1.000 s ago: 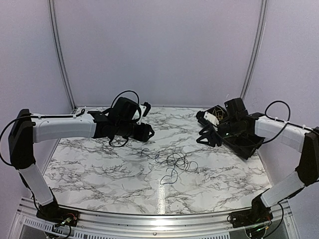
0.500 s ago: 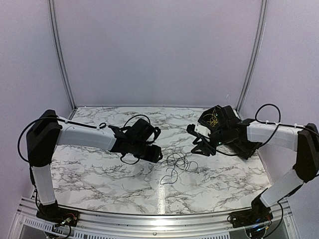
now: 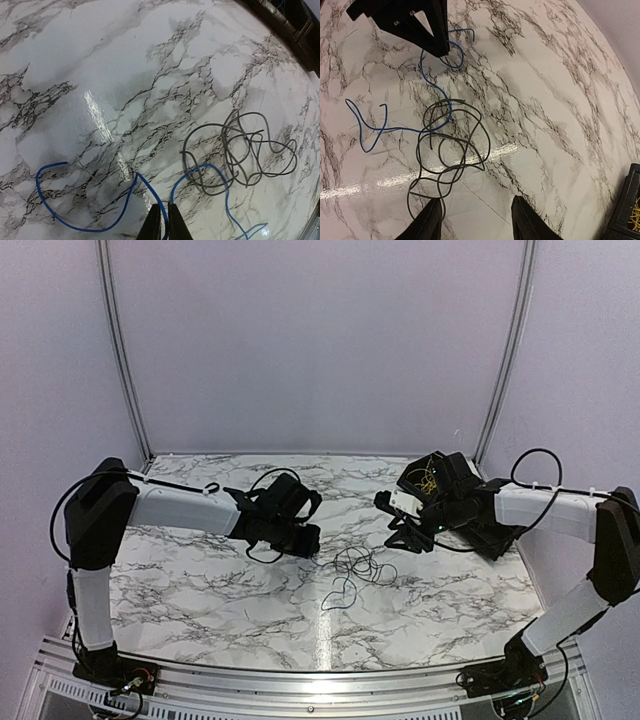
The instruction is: Untangle the cables
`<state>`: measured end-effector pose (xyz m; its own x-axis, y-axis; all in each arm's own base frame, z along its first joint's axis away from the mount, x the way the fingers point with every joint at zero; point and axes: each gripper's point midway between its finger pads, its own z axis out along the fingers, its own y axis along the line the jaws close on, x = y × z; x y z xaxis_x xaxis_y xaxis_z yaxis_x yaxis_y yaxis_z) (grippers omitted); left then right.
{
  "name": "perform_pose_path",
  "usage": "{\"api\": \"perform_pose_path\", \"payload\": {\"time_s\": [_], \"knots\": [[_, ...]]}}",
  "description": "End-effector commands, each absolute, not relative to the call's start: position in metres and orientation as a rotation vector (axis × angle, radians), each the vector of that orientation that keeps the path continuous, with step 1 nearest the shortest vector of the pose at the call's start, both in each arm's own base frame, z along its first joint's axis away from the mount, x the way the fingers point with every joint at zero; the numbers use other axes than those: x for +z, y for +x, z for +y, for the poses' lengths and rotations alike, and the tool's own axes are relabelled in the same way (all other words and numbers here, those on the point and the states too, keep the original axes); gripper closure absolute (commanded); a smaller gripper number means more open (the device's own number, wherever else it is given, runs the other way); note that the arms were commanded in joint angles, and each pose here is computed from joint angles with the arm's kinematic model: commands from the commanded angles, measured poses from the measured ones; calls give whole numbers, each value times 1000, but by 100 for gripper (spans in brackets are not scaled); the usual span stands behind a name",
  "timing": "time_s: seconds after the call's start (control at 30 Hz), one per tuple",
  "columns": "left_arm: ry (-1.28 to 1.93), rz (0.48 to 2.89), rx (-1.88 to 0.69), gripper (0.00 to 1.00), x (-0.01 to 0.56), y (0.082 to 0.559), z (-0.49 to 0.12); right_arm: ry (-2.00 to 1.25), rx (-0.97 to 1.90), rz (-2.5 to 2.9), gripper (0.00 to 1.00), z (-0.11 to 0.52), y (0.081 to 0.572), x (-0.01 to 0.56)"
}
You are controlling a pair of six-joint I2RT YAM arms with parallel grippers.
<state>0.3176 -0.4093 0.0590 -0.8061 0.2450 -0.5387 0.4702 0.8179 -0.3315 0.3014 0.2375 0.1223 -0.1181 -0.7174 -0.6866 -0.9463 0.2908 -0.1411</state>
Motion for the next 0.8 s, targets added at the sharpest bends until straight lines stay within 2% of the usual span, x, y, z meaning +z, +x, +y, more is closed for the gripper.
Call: {"api": "perform_pose_path", "payload": {"time_s": [0.0, 0.17, 0.4, 0.57, 0.7, 0.77], "knots": [[628, 2195, -757, 95, 162, 315, -426, -1483, 444, 1863, 52, 244, 303, 130], [790, 1857, -818, 95, 253, 278, -430, -1457, 442, 1857, 51, 244, 304, 135], [855, 1679, -873, 96, 296, 244, -430, -1353, 395, 1850, 47, 241, 317, 159], [934, 1608, -947, 96, 312, 220, -439, -1341, 492, 1629, 43, 251, 297, 242], [972, 1569, -988, 97, 322, 210, -442, -1380, 574, 1432, 33, 258, 267, 303], [989, 1559, -1001, 96, 322, 207, -443, -1404, 618, 1372, 31, 261, 254, 320]]}}
